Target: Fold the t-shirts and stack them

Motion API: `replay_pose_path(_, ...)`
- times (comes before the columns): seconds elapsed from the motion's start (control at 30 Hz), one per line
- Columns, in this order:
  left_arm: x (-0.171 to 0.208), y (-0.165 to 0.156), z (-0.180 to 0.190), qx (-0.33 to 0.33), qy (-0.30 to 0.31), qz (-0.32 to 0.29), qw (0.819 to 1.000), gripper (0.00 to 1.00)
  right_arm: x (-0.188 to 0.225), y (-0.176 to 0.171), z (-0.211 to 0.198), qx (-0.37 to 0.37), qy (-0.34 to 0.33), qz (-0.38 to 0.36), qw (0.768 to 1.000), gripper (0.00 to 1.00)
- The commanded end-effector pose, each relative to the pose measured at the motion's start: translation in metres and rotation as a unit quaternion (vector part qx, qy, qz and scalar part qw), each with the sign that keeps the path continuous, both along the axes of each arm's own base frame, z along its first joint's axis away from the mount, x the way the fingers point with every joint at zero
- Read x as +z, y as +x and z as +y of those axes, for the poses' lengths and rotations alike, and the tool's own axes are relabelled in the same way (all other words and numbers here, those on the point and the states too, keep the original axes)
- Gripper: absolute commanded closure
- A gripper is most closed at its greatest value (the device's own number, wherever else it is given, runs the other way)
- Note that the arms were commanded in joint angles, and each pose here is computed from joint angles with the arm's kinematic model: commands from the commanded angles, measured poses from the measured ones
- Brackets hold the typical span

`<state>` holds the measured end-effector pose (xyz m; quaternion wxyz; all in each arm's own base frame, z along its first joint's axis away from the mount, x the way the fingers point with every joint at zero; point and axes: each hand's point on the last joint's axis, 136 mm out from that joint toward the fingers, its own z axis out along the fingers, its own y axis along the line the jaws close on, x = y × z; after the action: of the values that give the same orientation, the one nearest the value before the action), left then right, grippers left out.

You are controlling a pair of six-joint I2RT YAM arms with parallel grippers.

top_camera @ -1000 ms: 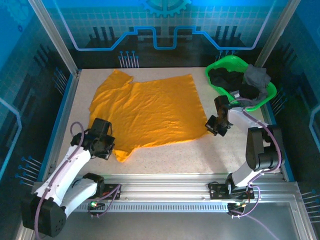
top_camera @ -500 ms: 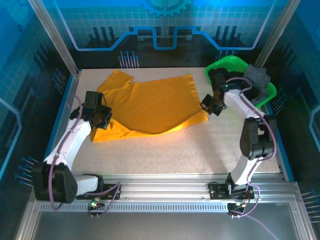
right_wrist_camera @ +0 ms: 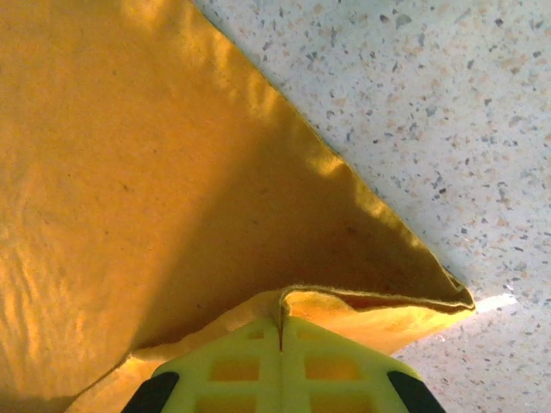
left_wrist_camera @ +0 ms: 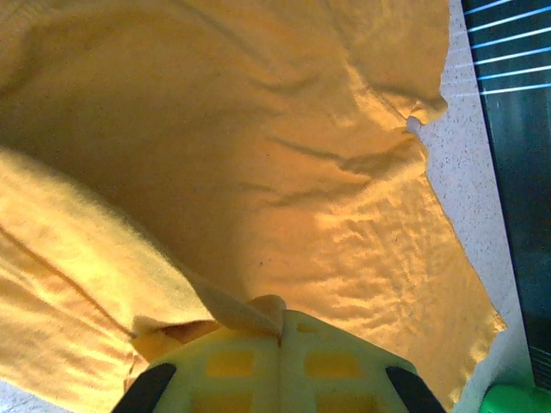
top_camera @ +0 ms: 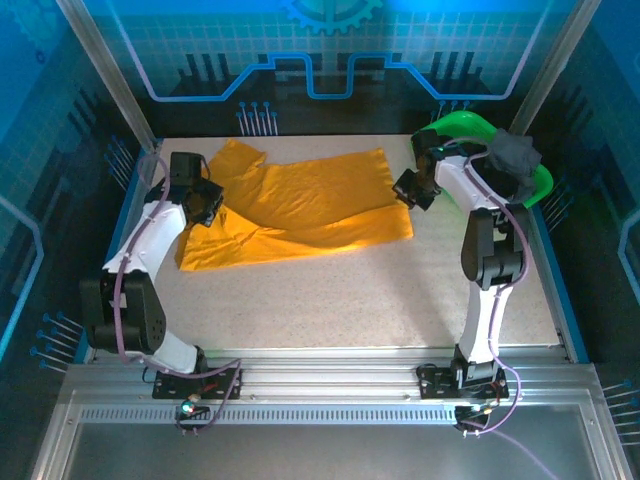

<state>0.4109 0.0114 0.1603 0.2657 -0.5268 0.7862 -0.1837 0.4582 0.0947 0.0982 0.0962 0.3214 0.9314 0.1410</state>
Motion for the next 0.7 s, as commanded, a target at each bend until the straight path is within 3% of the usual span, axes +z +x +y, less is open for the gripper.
replay_pose_path(0.0,0.006,0.011,0.008,-0.007,0.013,-0.011,1.000,1.00,-0.007,-0.001,0.002,-0.008,-0.005,0.026,1.000,1.00)
replay_pose_path(0.23,-0.002,0.016,0.015,-0.011,0.028,0.016,0.999,1.00,-0.012,-0.002,-0.006,-0.027,-0.020,0.035,0.999,1.00)
replay_pose_path(0.43,-0.013,-0.011,0.035,0.037,0.051,0.064,0.996,1.00,-0.005,-0.006,-0.014,-0.047,-0.036,0.028,0.998,1.00)
replay_pose_path(0.67,-0.016,-0.022,0.040,0.053,0.051,0.068,0.995,1.00,-0.005,-0.004,-0.016,-0.050,-0.034,0.024,0.998,1.00)
